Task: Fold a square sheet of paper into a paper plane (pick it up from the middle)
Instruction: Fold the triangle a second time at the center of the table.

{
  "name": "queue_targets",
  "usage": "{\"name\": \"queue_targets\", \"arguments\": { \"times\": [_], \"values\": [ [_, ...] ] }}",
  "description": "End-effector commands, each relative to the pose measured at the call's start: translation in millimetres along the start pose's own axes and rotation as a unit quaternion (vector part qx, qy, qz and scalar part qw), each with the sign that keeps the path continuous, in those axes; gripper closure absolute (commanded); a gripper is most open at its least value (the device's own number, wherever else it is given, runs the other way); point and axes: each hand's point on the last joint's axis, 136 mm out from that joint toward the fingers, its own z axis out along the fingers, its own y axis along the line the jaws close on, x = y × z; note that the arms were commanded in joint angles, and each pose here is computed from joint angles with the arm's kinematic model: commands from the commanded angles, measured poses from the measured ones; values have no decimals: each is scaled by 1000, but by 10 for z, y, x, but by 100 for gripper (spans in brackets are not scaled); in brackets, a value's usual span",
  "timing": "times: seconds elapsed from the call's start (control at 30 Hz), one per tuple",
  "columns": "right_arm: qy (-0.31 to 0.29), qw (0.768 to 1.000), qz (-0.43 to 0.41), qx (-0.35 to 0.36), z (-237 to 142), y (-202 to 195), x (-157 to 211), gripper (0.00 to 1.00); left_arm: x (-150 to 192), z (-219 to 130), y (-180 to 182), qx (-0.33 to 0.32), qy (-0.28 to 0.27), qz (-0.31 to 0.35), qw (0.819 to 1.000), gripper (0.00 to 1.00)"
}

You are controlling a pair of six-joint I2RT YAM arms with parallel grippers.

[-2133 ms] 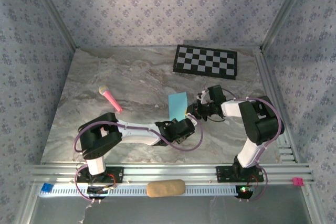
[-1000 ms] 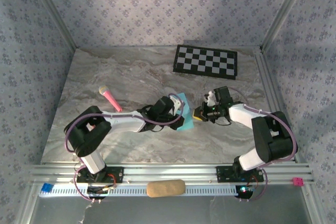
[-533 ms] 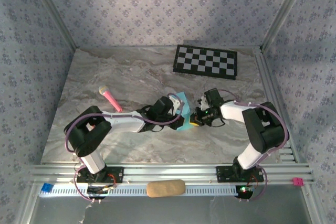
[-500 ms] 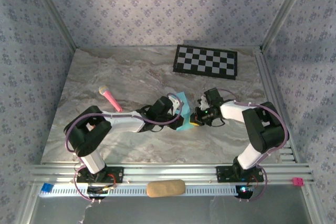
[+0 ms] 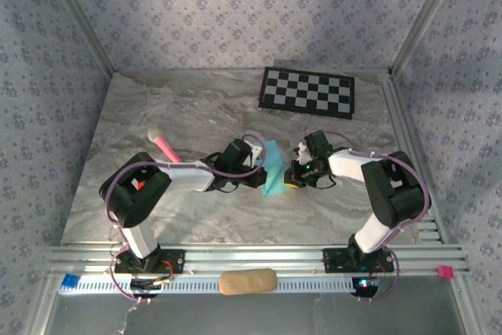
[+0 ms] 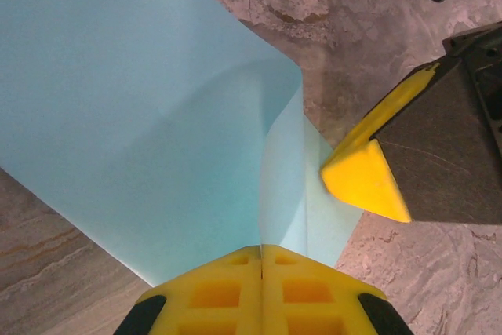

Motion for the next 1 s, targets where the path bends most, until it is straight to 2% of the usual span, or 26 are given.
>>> {"name": "queue_targets", "arguments": {
  "times": [0.0,0.63,0.97],
  "values": [
    [26,998,14,52,60,-244,146,100,-108,31,21,-8,0,10,1000,99],
    [27,998,14,52,66,-226,140,100,-39,48,228,-60,18,1,998,98],
    [28,998,17,54,81,-235,141,100,-26,49,249,-65,20,-6,998,98]
  ]
}}
